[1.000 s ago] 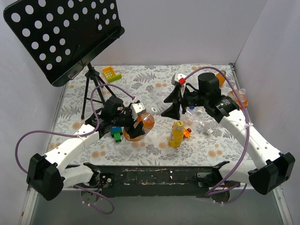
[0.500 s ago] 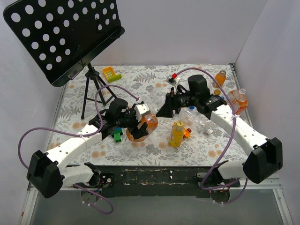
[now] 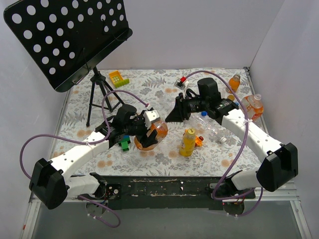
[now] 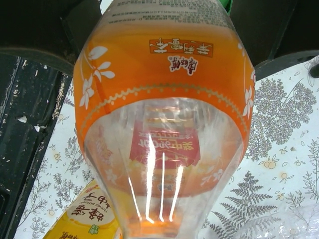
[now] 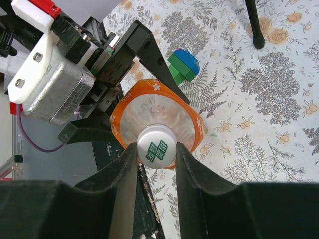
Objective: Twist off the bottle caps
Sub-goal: Unscrew the bottle cap from the plastic bottle.
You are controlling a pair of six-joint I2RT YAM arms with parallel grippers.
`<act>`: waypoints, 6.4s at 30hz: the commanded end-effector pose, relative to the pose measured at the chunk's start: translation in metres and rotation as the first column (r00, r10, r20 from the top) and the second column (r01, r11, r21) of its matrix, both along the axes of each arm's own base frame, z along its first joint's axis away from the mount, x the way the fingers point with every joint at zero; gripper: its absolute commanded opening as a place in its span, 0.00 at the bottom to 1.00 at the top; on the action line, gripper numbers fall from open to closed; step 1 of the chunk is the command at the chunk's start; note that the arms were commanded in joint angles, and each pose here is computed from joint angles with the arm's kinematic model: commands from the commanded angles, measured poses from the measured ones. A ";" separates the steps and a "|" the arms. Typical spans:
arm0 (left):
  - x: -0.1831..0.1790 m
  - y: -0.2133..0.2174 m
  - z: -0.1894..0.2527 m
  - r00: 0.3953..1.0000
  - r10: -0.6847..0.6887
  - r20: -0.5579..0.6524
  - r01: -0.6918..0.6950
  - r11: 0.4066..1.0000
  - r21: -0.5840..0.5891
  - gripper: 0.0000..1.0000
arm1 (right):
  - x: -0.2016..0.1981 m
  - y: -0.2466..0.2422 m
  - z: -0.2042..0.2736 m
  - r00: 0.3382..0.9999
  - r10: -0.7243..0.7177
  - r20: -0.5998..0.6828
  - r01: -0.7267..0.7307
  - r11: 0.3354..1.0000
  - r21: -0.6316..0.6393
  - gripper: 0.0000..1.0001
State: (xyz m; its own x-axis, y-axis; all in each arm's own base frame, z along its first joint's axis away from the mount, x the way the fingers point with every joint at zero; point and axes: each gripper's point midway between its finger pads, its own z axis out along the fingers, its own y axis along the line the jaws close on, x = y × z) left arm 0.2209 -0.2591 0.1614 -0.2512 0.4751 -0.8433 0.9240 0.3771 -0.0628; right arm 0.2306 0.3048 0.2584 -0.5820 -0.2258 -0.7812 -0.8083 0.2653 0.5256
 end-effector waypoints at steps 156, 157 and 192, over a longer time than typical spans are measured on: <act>-0.047 -0.018 0.067 0.962 -0.274 0.014 0.271 0.939 -0.210 0.00 | -0.069 -0.012 0.042 0.307 0.599 0.740 -0.712 0.660 -0.238 0.03; -0.048 -0.018 0.067 0.960 -0.281 0.010 0.277 0.937 -0.212 0.00 | -0.066 -0.015 0.037 0.204 0.592 0.780 -0.703 0.643 -0.304 0.04; -0.017 -0.012 0.069 0.992 -0.108 0.060 0.117 0.978 -0.174 0.00 | -0.015 0.002 0.052 0.996 -0.045 0.074 0.040 0.997 0.068 0.64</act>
